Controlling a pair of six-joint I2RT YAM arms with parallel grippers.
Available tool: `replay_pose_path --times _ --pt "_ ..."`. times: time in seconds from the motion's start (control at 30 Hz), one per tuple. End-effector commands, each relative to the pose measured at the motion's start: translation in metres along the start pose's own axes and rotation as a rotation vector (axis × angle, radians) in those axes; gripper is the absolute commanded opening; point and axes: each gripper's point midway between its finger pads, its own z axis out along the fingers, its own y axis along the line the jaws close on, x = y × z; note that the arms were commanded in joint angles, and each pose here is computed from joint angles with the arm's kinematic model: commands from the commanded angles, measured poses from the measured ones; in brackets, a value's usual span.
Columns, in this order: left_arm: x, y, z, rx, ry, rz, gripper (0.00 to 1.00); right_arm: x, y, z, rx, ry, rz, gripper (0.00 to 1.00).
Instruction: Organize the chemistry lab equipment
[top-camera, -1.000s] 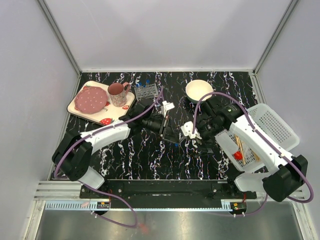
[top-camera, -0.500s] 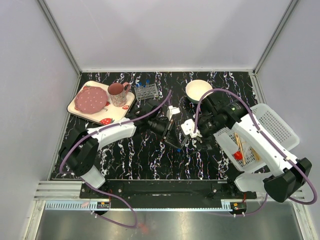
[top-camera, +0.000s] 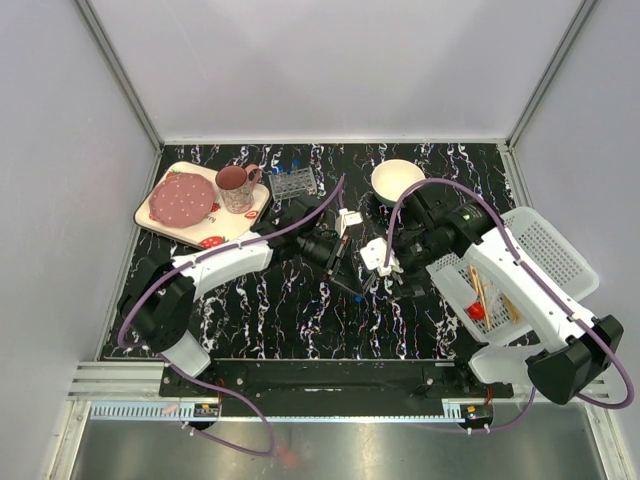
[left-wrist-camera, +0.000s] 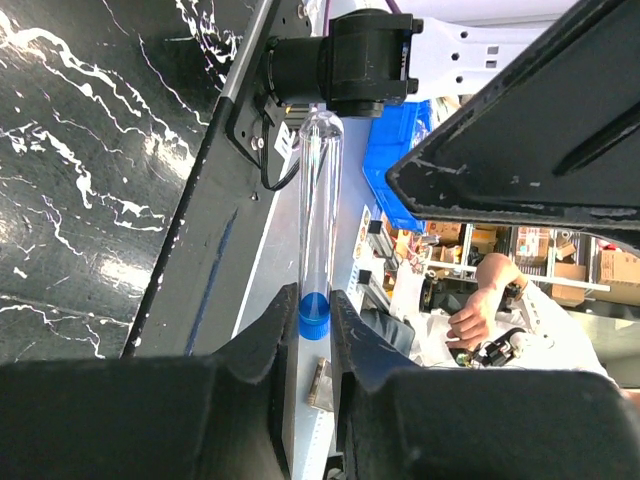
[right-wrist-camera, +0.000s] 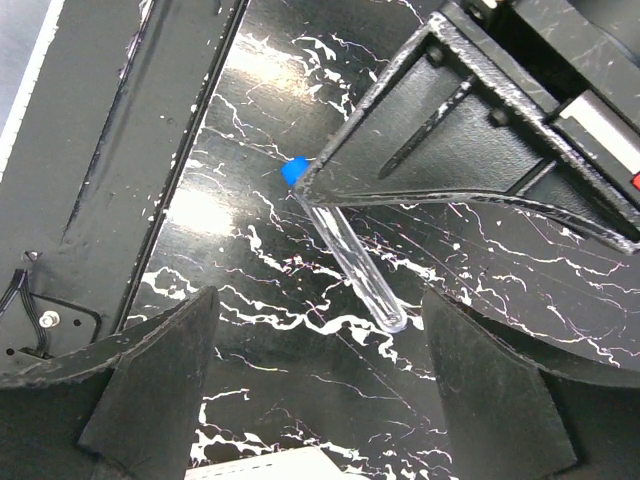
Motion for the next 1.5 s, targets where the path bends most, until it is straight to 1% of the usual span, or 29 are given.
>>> replay_pose_path --times 0.0,0.17,0.3,0.37,0.4,0.43,0.5,0.53,0.63,0.67,0.73,0.77,0.83,0.87,0.9,0.93,1.0,1.03,1.07,1.1,1.13,1.23,1.27,1.33,1.37,1.4,1.47 --pt "0.001 -0.023 -0.003 0.047 0.02 0.062 0.15 -0.012 -0.016 -0.002 0.024 -0.022 -0.055 0.87" --pt "0.0 -0.034 -0.003 0.061 0.02 0.081 0.15 -0.003 -0.009 0.014 -0.02 -0.011 -0.054 0.84" --pt "-0.002 -0.042 -0.004 0.073 0.021 0.092 0.15 0.01 -0.008 0.021 -0.023 0.035 -0.068 0.79" --pt "-0.003 -0.045 -0.005 0.079 0.021 0.096 0.15 0.019 -0.005 0.024 -0.028 0.065 -0.072 0.74" --pt "-0.003 -0.046 -0.005 0.081 0.021 0.097 0.16 0.021 -0.005 0.024 -0.026 0.075 -0.085 0.71" --pt "-0.002 -0.047 -0.004 0.083 0.024 0.098 0.16 0.026 -0.005 0.024 -0.023 0.095 -0.087 0.65" --pt "-0.002 -0.049 -0.005 0.085 0.021 0.102 0.16 0.031 -0.003 0.024 -0.024 0.112 -0.096 0.58" --pt "-0.002 -0.05 -0.005 0.088 0.024 0.102 0.16 0.031 -0.002 0.024 -0.024 0.113 -0.096 0.52" --pt "-0.001 -0.05 -0.006 0.084 0.019 0.1 0.16 0.027 -0.001 0.022 -0.018 0.1 -0.104 0.43" --pt "-0.001 -0.049 -0.006 0.082 0.019 0.095 0.16 0.025 0.0 0.021 -0.014 0.096 -0.102 0.38" --pt "-0.002 -0.049 -0.006 0.073 0.011 0.082 0.17 0.022 0.0 0.02 -0.011 0.082 -0.092 0.33" --pt "-0.003 -0.051 -0.006 0.076 0.003 0.084 0.18 0.021 0.001 0.02 -0.007 0.077 -0.075 0.28" --pt "-0.005 -0.052 -0.006 0.068 -0.015 0.074 0.21 0.016 0.004 0.019 -0.01 0.057 -0.05 0.22" --pt "-0.007 -0.054 -0.009 0.069 -0.029 0.081 0.23 0.013 0.006 0.017 -0.004 0.048 -0.032 0.17" --pt "-0.009 -0.056 -0.009 0.063 -0.044 0.085 0.25 0.01 0.008 0.017 -0.008 0.033 -0.023 0.15" --pt "-0.011 -0.056 -0.01 0.058 -0.058 0.074 0.32 0.009 0.011 0.017 -0.015 0.026 -0.008 0.14" --pt "-0.017 -0.061 -0.014 0.051 -0.102 0.08 0.39 0.005 0.017 0.017 -0.024 -0.003 0.04 0.11" --pt "-0.02 -0.064 -0.015 0.049 -0.122 0.051 0.49 0.003 0.018 0.017 -0.027 -0.019 0.064 0.11" --pt "-0.024 -0.068 -0.019 0.052 -0.153 0.061 0.54 0.0 0.019 0.016 -0.027 -0.042 0.116 0.1" --pt "-0.027 -0.069 -0.019 0.045 -0.179 0.062 0.58 -0.005 0.019 0.015 -0.031 -0.096 0.155 0.09" --pt "-0.029 -0.073 -0.021 0.047 -0.195 0.054 0.65 -0.009 0.019 0.015 -0.033 -0.123 0.178 0.09" --pt "-0.036 -0.075 -0.028 0.02 -0.269 0.06 0.74 -0.019 0.018 0.011 -0.027 -0.222 0.267 0.09" --pt "-0.041 -0.076 -0.032 -0.002 -0.308 0.066 0.77 -0.025 0.02 0.009 -0.032 -0.264 0.302 0.09" --pt "-0.044 -0.072 -0.04 -0.058 -0.356 0.077 0.83 -0.026 0.016 0.007 -0.017 -0.306 0.347 0.08" --pt "-0.053 -0.071 -0.048 -0.101 -0.429 0.096 0.87 -0.031 0.017 0.005 -0.024 -0.341 0.384 0.08" --pt "-0.056 -0.071 -0.052 -0.122 -0.468 0.101 0.89 -0.032 0.013 0.004 -0.011 -0.363 0.393 0.08" --pt "-0.067 -0.074 -0.065 -0.137 -0.602 0.13 0.9 -0.031 0.012 0.003 -0.01 -0.406 0.491 0.08"
